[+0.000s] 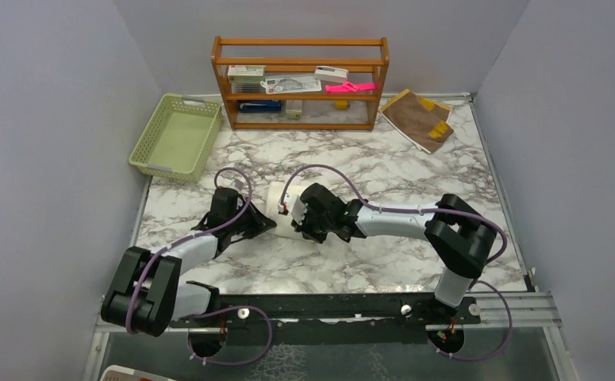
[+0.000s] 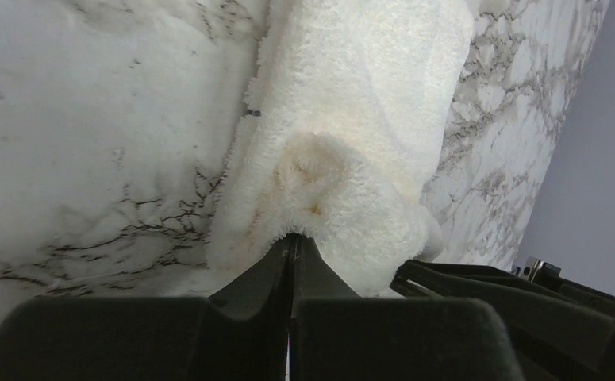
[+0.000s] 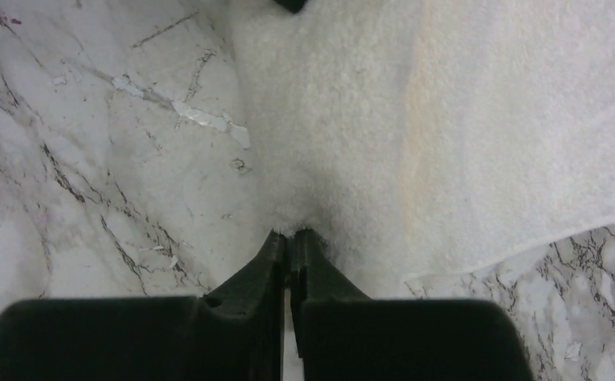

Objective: Roll the towels
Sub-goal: Roll the towel at the center of the board.

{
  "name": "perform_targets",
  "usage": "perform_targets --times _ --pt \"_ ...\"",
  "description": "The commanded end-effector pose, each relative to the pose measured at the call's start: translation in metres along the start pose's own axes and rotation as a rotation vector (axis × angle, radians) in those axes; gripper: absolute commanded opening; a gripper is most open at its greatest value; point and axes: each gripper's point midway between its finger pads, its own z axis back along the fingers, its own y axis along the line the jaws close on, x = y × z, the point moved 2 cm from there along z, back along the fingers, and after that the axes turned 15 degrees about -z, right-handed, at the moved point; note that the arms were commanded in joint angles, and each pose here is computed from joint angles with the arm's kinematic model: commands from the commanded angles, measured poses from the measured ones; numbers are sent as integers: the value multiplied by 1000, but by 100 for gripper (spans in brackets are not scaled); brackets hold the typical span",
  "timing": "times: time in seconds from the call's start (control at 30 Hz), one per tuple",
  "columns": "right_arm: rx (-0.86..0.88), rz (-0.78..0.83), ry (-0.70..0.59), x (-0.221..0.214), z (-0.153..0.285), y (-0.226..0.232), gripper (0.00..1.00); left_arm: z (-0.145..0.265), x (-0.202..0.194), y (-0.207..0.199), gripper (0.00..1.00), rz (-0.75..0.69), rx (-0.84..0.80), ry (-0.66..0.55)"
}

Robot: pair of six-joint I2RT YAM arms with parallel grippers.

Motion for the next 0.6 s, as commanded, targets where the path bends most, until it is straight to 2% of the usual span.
perform_targets --times 0.0,0.13,0.2,0.33,0.47,0.57 --pt "1 -179 98 -25 5 -18 1 16 5 18 0 -4 75 29" --pt "231 -300 21 7 31 5 1 37 43 -8 0 -102 -3 -59" --pt "328 -354 -27 26 47 17 1 47 59 -25 5 -173 -57 -80" --pt "434 -536 -76 54 72 16 1 60 69 -50 28 -272 -162 -71" --pt "506 -713 -34 66 82 -4 1 63 61 -57 52 -295 -231 -56" --pt "622 -825 12 69 85 -12 1 66 54 -65 63 -278 -301 -47"
